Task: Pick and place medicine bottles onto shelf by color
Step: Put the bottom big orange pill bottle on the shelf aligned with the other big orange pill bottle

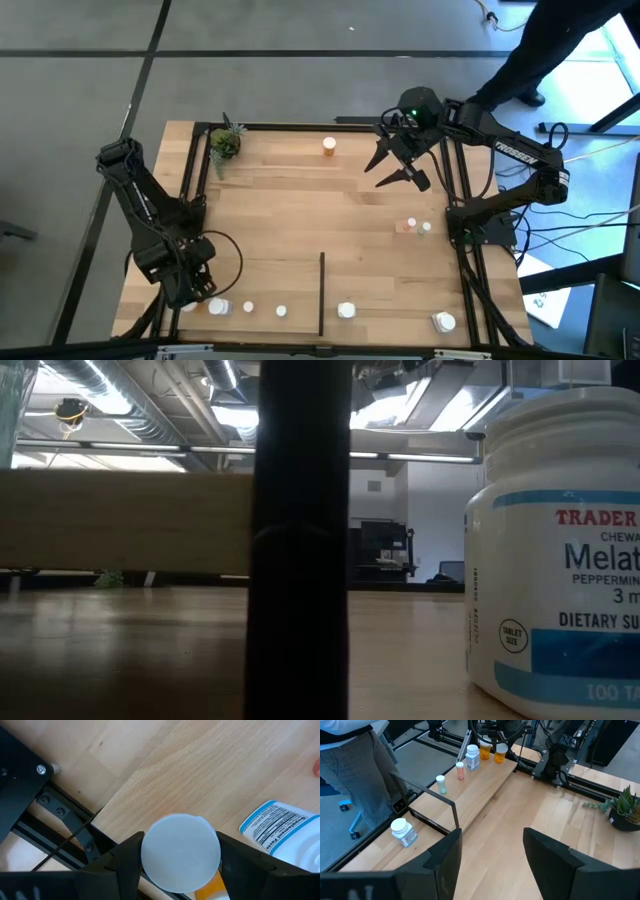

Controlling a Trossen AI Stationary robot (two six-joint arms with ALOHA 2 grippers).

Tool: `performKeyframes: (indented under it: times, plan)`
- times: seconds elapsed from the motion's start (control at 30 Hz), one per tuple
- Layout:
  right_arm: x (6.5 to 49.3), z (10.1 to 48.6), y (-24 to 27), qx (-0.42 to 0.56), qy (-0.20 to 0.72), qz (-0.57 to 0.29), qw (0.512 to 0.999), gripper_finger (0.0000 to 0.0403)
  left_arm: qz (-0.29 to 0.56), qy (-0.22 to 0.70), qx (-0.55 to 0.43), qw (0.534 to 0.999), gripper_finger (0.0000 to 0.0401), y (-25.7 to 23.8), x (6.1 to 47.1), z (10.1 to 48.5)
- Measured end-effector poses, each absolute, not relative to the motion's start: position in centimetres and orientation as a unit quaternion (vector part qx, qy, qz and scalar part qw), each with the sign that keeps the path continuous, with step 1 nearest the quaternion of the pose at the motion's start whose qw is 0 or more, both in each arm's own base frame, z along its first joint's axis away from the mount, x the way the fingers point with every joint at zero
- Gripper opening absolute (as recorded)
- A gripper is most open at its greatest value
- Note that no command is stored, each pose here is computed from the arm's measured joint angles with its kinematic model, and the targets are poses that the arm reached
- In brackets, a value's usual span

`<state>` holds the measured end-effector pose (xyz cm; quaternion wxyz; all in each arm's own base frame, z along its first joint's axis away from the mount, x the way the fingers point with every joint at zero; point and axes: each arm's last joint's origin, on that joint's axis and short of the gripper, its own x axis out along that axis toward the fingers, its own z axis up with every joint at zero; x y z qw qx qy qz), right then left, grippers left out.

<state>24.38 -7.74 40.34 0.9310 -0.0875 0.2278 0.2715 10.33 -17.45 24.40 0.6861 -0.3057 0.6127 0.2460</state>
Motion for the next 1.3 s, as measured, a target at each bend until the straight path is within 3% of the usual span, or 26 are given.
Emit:
performKeyframes:
  times: [0.2, 0.6, 1.07, 1.3]
  plan:
    - [24.4, 40.3, -7.7, -0.087, 0.228, 0.271, 0.931, 0.0213, 0.242, 0.615, -0.298, 0.689, 0.0231, -17.4, 10.3, 24.4]
    - [24.4, 40.3, -7.7, -0.087, 0.228, 0.271, 0.931, 0.0213, 0.238, 0.621, -0.275, 0.695, 0.0296, -17.2, 10.2, 24.4]
    - [24.4, 40.3, -7.7, -0.088, 0.228, 0.271, 0.931, 0.0213, 0.178, 0.62, -0.228, 0.729, 0.0299, -17.5, 10.5, 26.8]
    - [24.4, 40.3, -7.7, -0.088, 0.228, 0.271, 0.931, 0.0213, 0.157, 0.598, -0.249, 0.745, 0.0294, -17.9, 10.9, 28.8]
